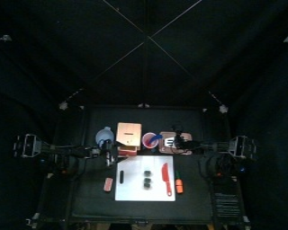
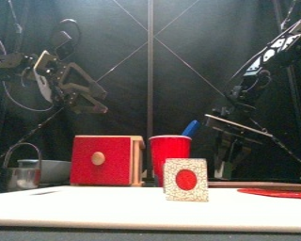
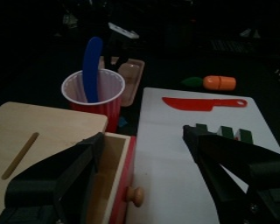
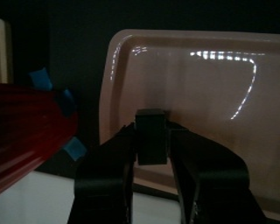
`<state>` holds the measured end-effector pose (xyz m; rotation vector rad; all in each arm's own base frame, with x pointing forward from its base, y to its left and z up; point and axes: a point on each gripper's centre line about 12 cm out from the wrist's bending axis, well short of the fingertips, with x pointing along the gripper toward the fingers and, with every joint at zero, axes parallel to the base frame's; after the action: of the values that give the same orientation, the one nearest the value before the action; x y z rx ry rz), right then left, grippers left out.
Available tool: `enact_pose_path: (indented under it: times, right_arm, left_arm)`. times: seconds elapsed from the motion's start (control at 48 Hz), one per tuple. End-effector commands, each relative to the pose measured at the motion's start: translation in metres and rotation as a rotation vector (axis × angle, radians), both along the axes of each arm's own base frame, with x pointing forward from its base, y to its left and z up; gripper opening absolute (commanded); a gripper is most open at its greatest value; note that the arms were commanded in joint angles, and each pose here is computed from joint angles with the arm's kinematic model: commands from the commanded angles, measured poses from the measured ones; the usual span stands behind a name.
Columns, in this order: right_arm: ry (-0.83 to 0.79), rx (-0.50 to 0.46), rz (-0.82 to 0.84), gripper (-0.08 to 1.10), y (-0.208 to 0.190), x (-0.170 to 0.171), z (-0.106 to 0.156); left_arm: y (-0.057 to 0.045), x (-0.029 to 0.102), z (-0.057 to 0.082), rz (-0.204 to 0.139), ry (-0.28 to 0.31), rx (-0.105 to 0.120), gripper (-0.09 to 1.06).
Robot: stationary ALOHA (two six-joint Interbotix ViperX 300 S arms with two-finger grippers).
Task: Place sushi on board then cut the sushi with the knife then place the pieces on the plate
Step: Place the 4 sushi pieces on the plate
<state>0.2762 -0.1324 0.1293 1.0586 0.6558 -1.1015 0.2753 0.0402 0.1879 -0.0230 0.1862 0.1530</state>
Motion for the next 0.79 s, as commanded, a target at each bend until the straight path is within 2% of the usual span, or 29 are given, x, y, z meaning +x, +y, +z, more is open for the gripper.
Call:
enact_pose_path:
  times: [0.021,0.208,0.396,0.542,0.792]
  right_arm:
    - [-0.019,-0.003,-0.012,0.52,-0.004,0.007,0.003]
    - [0.016,0.023,-0.022,0.58,-0.004,0.009,-0.01]
    - [0.02,0.021,-0.014,0.72,-0.006,0.017,-0.012]
    - [0.005,0.007,-0.01,0.8,-0.008,0.021,-0.005]
    - [-0.037,-0.023,0.005,0.81,0.001,0.018,0.021]
  left_arm:
    - [0.001,0.003,0.007,-0.01,-0.025,0.02,1.02]
    - [-0.001,0.003,0.007,-0.02,-0.025,0.029,1.02]
    - [-0.001,0.003,0.006,-0.02,-0.022,0.028,1.02]
    - [-0.001,0.002,0.005,-0.02,-0.019,0.028,1.02]
    - [-0.001,0.002,0.006,-0.019,-0.023,0.026,1.02]
